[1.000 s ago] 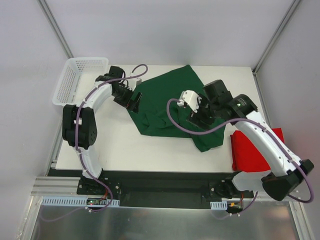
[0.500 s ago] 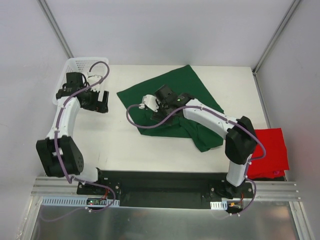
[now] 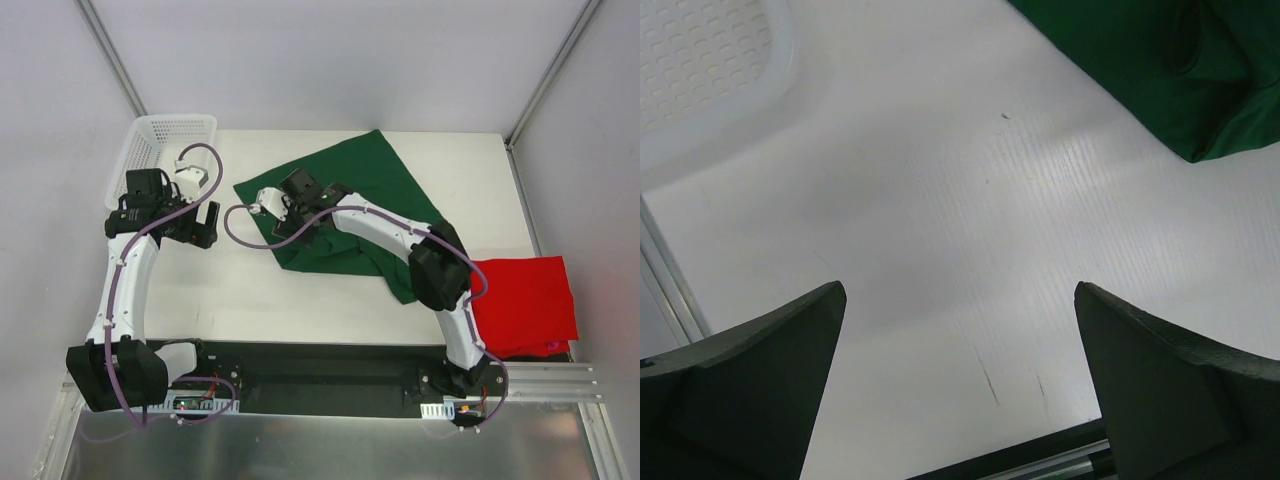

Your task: Fold and stack the t-shirts

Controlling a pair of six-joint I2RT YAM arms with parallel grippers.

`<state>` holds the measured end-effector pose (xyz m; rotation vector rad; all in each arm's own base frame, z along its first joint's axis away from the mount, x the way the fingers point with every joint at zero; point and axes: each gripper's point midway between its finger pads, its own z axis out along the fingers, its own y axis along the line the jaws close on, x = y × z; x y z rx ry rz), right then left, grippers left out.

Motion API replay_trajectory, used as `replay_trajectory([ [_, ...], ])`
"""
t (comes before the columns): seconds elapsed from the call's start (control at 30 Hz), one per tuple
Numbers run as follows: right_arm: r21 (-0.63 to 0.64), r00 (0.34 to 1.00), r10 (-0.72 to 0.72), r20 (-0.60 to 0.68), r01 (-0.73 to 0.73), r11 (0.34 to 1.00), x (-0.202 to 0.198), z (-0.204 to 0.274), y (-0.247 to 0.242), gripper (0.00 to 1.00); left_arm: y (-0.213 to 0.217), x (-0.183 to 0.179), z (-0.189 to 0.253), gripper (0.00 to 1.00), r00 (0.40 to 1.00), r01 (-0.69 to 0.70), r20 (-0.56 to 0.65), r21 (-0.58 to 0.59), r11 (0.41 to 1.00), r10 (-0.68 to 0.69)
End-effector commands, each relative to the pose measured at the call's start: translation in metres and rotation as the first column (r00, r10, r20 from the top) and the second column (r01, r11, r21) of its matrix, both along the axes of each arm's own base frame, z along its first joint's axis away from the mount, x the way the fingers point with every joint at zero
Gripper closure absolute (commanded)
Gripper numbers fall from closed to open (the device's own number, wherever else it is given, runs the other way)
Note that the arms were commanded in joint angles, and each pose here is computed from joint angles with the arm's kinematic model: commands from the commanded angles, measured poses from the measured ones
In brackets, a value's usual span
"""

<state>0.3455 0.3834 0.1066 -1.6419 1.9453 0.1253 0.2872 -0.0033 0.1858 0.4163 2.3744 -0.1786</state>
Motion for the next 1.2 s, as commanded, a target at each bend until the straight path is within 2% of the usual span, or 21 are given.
replay_trajectory([
  [0.0, 0.028, 0.996, 0.044, -0.075, -0.042, 0.999, -0.011, -0.013, 0.017, 0.33, -0.006, -0.008, 0.002, 0.01, 1.0, 0.022, 0.001, -0.022, 1.0, -0.022],
  [0.13, 0.02, 0.992, 0.053, -0.112, -0.052, 0.998, -0.014, -0.027, 0.019, 0.32, -0.008, -0.009, 0.007, 0.01, 1.0, 0.024, 0.011, -0.032, 0.999, -0.024],
  [0.27, 0.003, 0.991, 0.056, -0.125, -0.056, 0.998, -0.015, -0.038, 0.019, 0.27, -0.012, -0.011, 0.011, 0.01, 0.999, 0.036, 0.024, -0.044, 0.998, -0.035],
  [0.3, 0.0, 0.99, 0.058, -0.126, -0.059, 0.998, -0.014, -0.04, 0.019, 0.31, -0.012, -0.012, 0.011, 0.01, 0.999, 0.038, 0.023, -0.046, 0.998, -0.037],
  [0.37, 0.0, 0.99, 0.06, -0.13, -0.06, 0.998, -0.014, -0.042, 0.02, 0.5, -0.012, -0.013, 0.012, 0.01, 0.999, 0.036, 0.025, -0.05, 0.998, -0.035],
  [0.4, 0.0, 0.99, 0.06, -0.13, -0.06, 0.998, -0.014, -0.041, 0.02, 0.82, -0.013, -0.013, 0.011, 0.01, 0.999, 0.04, 0.024, -0.053, 0.998, -0.038],
  [0.43, 0.003, 0.99, 0.058, -0.126, -0.058, 0.998, -0.013, -0.04, 0.021, 0.99, -0.014, -0.014, 0.011, 0.01, 0.999, 0.041, 0.024, -0.054, 0.998, -0.039],
  [0.53, 0.021, 0.993, 0.048, -0.107, -0.046, 0.999, -0.012, -0.023, 0.021, 0.99, -0.014, -0.014, 0.01, 0.01, 0.999, 0.042, 0.021, -0.056, 0.998, -0.041],
  [0.63, 0.052, 0.999, 0.03, -0.04, -0.028, 0.998, -0.006, 0.02, 0.017, 0.99, -0.016, -0.013, 0.007, 0.01, 0.999, 0.05, 0.011, -0.064, 0.997, -0.049],
  [0.8, 0.101, 0.978, -0.075, 0.193, 0.056, 0.993, 0.019, 0.119, -0.017, 0.99, -0.019, -0.007, 0.003, 0.01, 0.998, 0.061, -0.016, -0.095, 0.994, -0.063],
  [0.93, 0.133, 0.905, -0.179, 0.387, 0.137, 0.982, 0.039, 0.195, -0.066, 0.99, -0.026, 0.001, -0.002, 0.01, 0.996, 0.069, -0.052, -0.146, 0.987, -0.077],
  [1.03, 0.113, 0.798, -0.282, 0.533, 0.263, 0.958, 0.076, 0.227, -0.122, 0.99, -0.031, 0.004, 0.0, 0.01, 0.995, 0.073, -0.057, -0.179, 0.981, -0.084],
  [1.1, 0.153, 0.665, -0.401, 0.631, 0.4, 0.904, 0.116, 0.253, -0.178, 0.99, -0.033, 0.006, 0.002, 0.01, 0.995, 0.077, -0.053, -0.193, 0.978, -0.089],
  [1.17, 0.16, 0.543, -0.442, 0.714, 0.488, 0.858, 0.157, 0.272, -0.218, 0.99, -0.036, 0.005, 0.004, 0.01, 0.994, 0.083, -0.049, -0.203, 0.976, -0.095],
])
